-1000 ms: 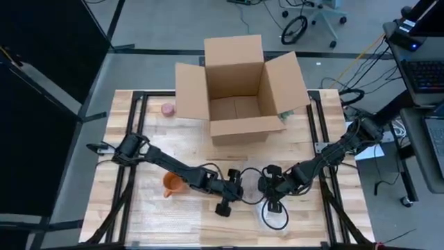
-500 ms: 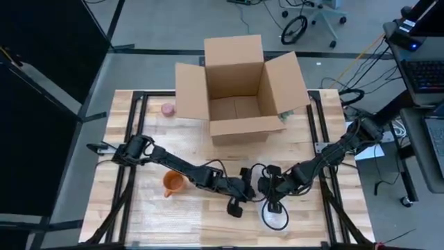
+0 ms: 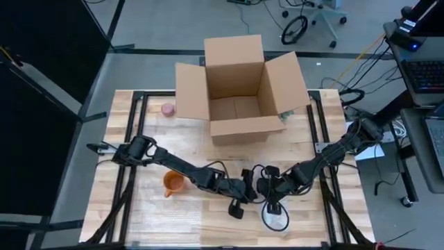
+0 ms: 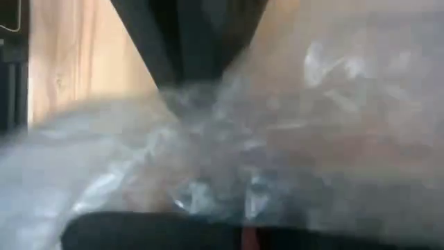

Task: Wrap mug
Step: Wrap the pink cup with the bubble wrap

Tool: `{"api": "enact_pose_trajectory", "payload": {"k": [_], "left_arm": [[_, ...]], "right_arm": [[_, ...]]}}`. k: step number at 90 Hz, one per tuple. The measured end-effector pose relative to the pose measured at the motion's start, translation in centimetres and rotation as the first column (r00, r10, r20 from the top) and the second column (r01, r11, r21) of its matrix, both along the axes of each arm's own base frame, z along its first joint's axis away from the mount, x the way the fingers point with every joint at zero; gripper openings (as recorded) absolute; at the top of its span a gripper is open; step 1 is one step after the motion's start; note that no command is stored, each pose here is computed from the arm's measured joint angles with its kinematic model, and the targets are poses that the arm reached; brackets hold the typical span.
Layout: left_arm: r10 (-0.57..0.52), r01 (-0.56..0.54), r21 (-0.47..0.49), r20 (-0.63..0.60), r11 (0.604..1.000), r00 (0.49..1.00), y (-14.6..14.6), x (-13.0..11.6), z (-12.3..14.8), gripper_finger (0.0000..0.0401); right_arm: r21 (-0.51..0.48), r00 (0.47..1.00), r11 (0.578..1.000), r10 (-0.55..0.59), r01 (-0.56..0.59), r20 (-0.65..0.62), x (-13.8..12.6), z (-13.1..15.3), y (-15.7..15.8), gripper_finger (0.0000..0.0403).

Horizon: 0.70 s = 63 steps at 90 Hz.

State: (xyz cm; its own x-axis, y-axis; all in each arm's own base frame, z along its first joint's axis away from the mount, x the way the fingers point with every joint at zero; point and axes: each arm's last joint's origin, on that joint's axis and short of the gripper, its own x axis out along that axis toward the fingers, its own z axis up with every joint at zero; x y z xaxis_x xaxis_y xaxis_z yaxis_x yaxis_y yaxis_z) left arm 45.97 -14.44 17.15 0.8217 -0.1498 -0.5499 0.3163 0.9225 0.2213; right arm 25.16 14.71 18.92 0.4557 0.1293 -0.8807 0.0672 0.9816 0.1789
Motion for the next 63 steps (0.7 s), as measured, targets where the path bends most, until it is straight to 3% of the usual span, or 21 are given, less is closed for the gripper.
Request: {"api": "enact_pose_trajectory", "payload": {"k": [26, 47, 63], "left_arm": [[-0.017, 0.02, 0.042, -0.068, 0.999, 0.998, -0.5, -0.4, -1.4, 0.0], [0.013, -0.012, 0.054, -0.012, 0.998, 1.0, -0.4, -0.5, 0.5, 0.0], [0.02, -0.019, 0.056, -0.022, 0.998, 1.0, -0.1, -0.3, 0.1, 0.0]], "right_arm": [[0.057, 0.996, 0.997, 0.054, -0.05, -0.069, 1.4, -2.3, 0.5, 0.0], [0.057, 0.998, 0.998, 0.037, -0.034, -0.059, 0.5, -0.1, -0.2, 0.0], [0.057, 0.996, 0.998, 0.029, -0.024, -0.085, 0.3, 0.3, -0.3, 0.0]]}}
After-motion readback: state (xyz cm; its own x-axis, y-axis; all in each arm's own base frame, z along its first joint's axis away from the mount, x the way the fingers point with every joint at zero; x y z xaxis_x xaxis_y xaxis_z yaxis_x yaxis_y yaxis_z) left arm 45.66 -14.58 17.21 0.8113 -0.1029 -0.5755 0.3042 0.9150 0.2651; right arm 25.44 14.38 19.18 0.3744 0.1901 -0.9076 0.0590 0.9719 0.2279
